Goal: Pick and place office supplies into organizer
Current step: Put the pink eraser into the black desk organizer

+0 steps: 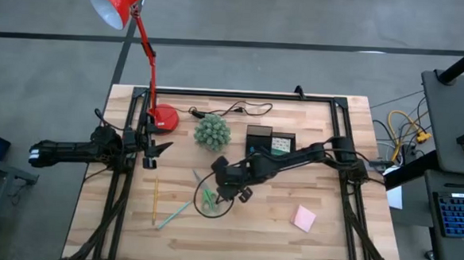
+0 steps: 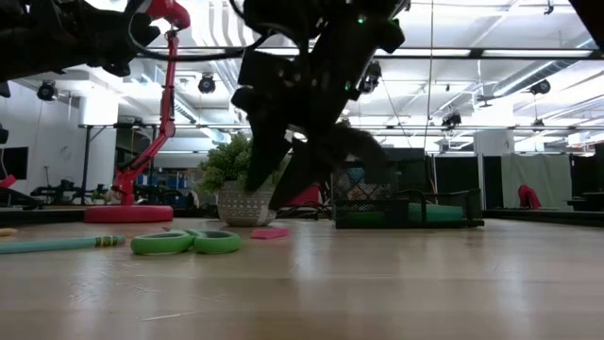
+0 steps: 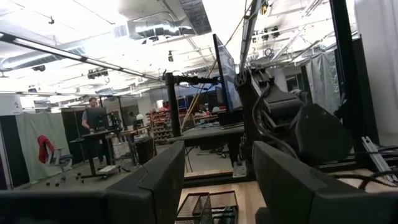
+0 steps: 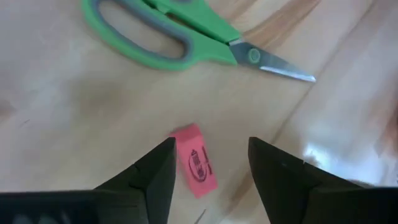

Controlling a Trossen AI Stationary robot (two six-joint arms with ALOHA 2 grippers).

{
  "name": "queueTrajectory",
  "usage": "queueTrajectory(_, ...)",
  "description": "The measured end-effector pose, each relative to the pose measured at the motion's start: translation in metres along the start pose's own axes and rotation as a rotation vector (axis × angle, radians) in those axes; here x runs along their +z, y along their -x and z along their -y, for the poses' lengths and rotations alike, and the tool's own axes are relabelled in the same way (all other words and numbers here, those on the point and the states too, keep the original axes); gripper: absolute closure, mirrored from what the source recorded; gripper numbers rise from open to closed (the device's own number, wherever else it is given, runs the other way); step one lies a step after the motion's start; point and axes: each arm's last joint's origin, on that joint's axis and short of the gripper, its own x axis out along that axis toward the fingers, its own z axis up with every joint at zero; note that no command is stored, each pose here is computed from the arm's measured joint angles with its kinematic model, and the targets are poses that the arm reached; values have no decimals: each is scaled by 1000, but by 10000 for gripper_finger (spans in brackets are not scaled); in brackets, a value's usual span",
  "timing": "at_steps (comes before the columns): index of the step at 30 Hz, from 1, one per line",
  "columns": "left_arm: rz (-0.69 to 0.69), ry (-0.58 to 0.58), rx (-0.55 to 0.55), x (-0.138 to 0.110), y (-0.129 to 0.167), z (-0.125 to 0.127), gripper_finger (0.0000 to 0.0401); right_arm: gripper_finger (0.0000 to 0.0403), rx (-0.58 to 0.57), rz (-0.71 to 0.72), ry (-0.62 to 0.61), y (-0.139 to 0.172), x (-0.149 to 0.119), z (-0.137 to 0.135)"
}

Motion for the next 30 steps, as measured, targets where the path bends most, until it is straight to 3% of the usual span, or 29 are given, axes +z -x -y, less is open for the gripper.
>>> queueTrajectory(6, 0, 0, 0, 0, 0, 0, 225, 213, -17, -9, 14, -6, -1, 12)
queueTrajectory(12, 0, 0, -1, 0, 0, 0, 225, 213, 68, -88, 48, -11, -11, 10)
queueTrajectory(30, 1, 0, 0, 0, 0, 0, 225, 213, 85, -58, 127, -14, -14, 13)
